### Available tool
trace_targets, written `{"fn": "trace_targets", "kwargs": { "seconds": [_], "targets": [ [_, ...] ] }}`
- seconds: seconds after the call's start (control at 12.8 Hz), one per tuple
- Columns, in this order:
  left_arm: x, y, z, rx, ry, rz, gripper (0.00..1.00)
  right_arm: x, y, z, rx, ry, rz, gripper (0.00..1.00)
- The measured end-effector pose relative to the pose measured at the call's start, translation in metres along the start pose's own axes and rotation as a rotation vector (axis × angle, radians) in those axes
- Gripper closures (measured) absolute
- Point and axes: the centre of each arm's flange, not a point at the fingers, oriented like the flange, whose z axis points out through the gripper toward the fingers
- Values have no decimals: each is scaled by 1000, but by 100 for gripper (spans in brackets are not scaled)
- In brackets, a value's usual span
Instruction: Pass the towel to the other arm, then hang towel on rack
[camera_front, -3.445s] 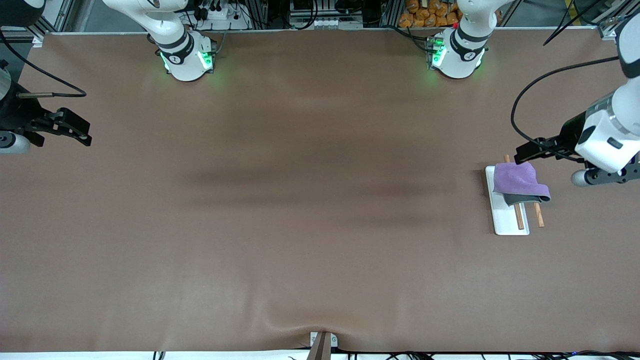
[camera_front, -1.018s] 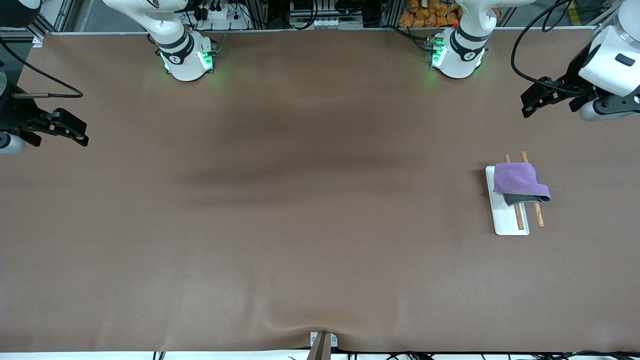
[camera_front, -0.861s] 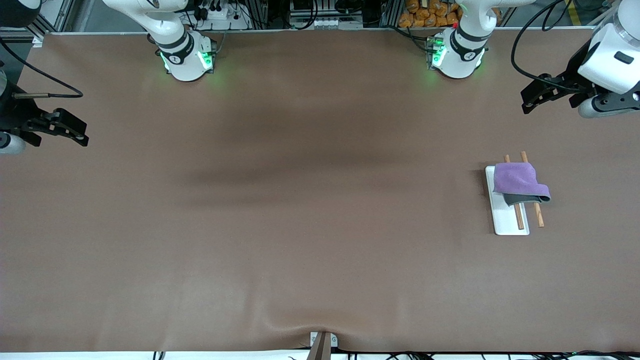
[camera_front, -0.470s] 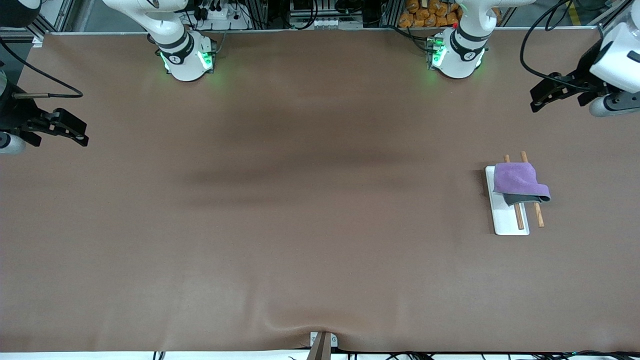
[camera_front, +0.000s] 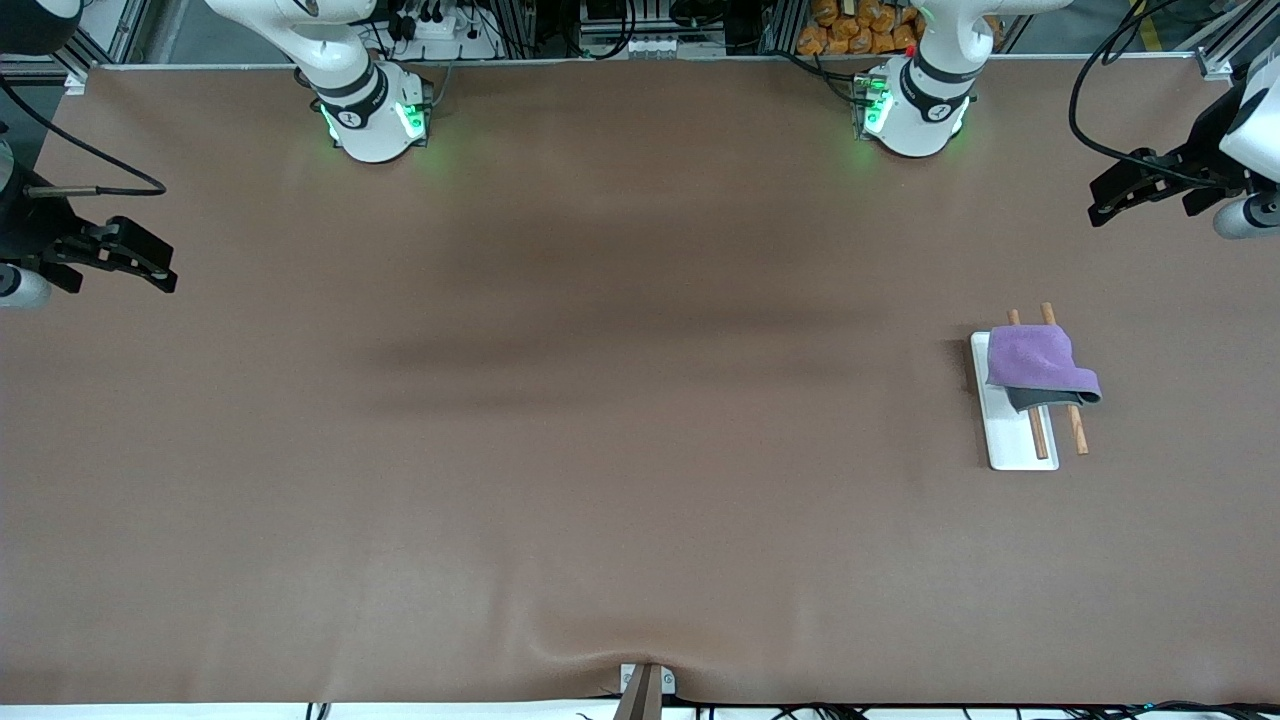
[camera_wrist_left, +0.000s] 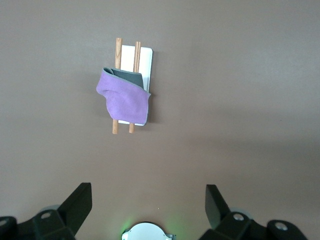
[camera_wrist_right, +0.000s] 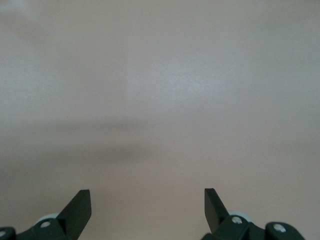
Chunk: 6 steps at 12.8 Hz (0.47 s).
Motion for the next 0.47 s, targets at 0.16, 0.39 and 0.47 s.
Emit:
{"fn": "trace_targets", "kwargs": {
  "seconds": [0.16, 0.39, 0.47],
  "targets": [
    [0, 3, 0, -1, 7, 5, 0, 0, 0, 0, 0, 0, 0, 0],
    [1, 4, -1, -2, 13, 7, 0, 0, 0, 0, 0, -1, 0, 0],
    [1, 4, -1, -2, 13, 7, 0, 0, 0, 0, 0, -1, 0, 0]
  ]
}}
